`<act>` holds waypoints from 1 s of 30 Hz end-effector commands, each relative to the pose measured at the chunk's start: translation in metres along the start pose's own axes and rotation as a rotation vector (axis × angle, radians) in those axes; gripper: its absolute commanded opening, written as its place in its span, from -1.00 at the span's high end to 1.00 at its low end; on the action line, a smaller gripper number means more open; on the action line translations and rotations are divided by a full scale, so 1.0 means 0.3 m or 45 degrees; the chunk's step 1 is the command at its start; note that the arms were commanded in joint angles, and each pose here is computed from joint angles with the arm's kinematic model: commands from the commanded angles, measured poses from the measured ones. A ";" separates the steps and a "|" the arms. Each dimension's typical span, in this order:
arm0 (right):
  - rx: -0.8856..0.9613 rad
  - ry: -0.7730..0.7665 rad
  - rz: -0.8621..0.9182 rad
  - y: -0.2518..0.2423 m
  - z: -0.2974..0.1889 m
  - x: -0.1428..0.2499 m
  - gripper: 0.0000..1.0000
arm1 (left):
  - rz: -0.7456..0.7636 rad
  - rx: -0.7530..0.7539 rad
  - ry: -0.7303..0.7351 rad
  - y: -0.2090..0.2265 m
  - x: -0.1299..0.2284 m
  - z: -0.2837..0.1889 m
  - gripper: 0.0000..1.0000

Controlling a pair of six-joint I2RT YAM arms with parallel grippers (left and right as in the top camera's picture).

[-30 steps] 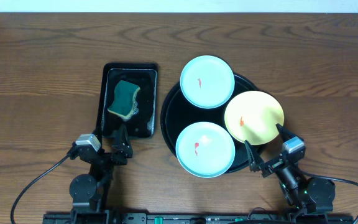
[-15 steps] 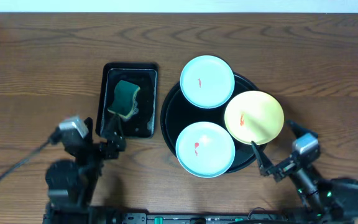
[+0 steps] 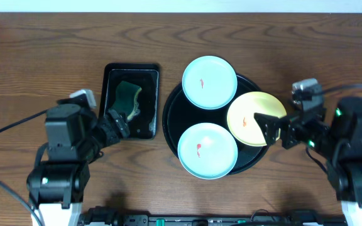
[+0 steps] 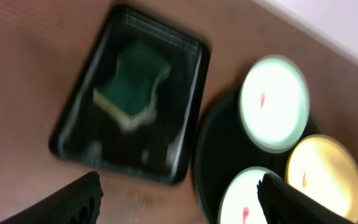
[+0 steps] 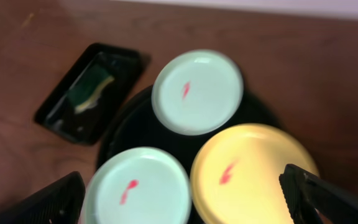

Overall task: Clean dirty plates on tray and stack at the side
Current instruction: 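Reach left gripper to the sponge and right gripper toward the yellow plate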

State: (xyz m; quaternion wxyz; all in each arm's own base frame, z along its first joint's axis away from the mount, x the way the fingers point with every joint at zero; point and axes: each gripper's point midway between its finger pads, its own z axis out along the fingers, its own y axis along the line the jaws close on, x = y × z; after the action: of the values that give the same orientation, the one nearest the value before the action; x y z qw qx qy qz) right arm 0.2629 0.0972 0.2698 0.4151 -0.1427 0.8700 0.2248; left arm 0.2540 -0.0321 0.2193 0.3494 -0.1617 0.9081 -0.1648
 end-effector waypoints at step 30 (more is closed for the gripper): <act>-0.141 0.327 0.145 0.098 0.200 0.120 -0.85 | 0.520 -0.129 0.271 0.037 -0.117 0.421 -0.69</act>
State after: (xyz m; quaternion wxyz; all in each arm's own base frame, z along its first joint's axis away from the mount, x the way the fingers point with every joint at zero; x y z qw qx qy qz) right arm 0.2662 0.1483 0.2089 0.2710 -0.1444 0.9116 0.2732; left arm 0.3533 -0.0296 0.1594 0.2735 -0.0667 0.9548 -0.0958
